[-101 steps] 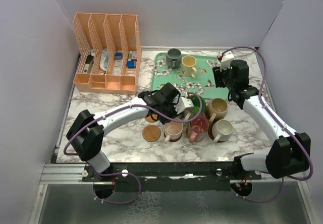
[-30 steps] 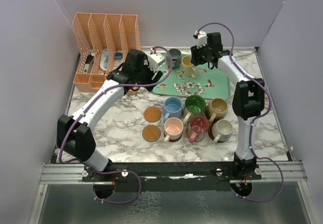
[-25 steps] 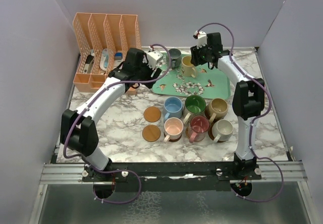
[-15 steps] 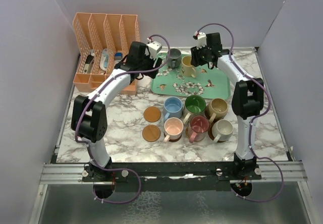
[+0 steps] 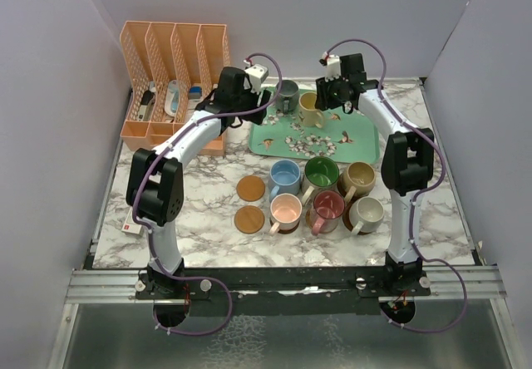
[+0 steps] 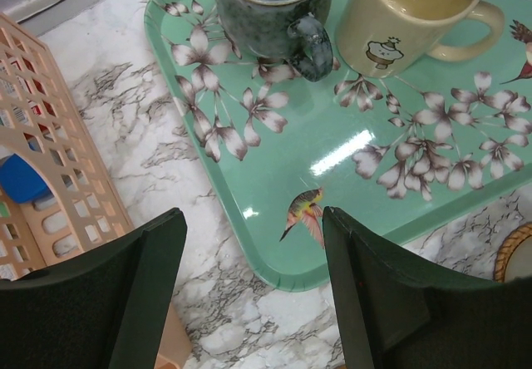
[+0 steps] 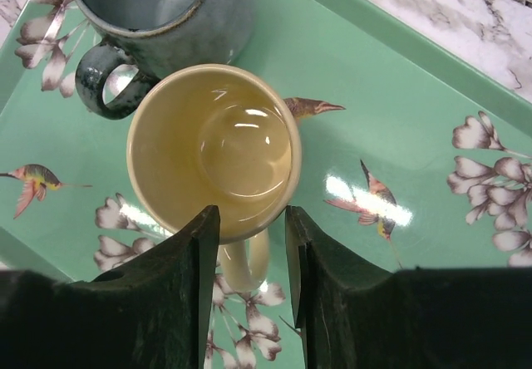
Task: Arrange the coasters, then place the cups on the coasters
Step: Move the cup to the tray.
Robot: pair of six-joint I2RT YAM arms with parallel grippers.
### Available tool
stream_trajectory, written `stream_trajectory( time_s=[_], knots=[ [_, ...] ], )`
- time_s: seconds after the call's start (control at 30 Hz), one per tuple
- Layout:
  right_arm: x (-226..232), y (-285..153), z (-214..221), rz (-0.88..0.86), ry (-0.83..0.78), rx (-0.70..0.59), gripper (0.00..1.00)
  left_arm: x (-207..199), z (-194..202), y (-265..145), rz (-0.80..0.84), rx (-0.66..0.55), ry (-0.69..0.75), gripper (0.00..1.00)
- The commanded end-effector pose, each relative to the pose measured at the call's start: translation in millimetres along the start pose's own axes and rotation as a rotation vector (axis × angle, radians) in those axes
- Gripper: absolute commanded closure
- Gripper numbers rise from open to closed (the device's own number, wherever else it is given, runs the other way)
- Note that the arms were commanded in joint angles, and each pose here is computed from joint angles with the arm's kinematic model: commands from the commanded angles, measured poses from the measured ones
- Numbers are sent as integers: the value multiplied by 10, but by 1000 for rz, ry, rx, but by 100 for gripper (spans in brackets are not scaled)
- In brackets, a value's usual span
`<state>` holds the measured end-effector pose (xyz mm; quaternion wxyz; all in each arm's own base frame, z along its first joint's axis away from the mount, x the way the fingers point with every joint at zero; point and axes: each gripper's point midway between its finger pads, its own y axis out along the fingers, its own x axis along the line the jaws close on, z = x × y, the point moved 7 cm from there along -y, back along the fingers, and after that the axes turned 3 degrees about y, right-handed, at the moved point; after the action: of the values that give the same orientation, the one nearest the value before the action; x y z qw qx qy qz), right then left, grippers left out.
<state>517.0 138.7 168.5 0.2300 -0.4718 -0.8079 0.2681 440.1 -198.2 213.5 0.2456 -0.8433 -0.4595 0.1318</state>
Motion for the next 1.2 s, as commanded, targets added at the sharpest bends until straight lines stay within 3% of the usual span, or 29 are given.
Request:
stream_trajectory(
  time_s=[0.0,0.57,1.17],
  knots=[
    [106,11,162,-67,74,87,64,-29,-127,-9,30,-59,-17,30],
    [318,-175,89,-186,183,84,59,-76,-28,-32,60,-55,-19,30],
    [113,-148,-90,-40,139,54,49,-96,29,-88,70,-53,-14,30]
  ],
)
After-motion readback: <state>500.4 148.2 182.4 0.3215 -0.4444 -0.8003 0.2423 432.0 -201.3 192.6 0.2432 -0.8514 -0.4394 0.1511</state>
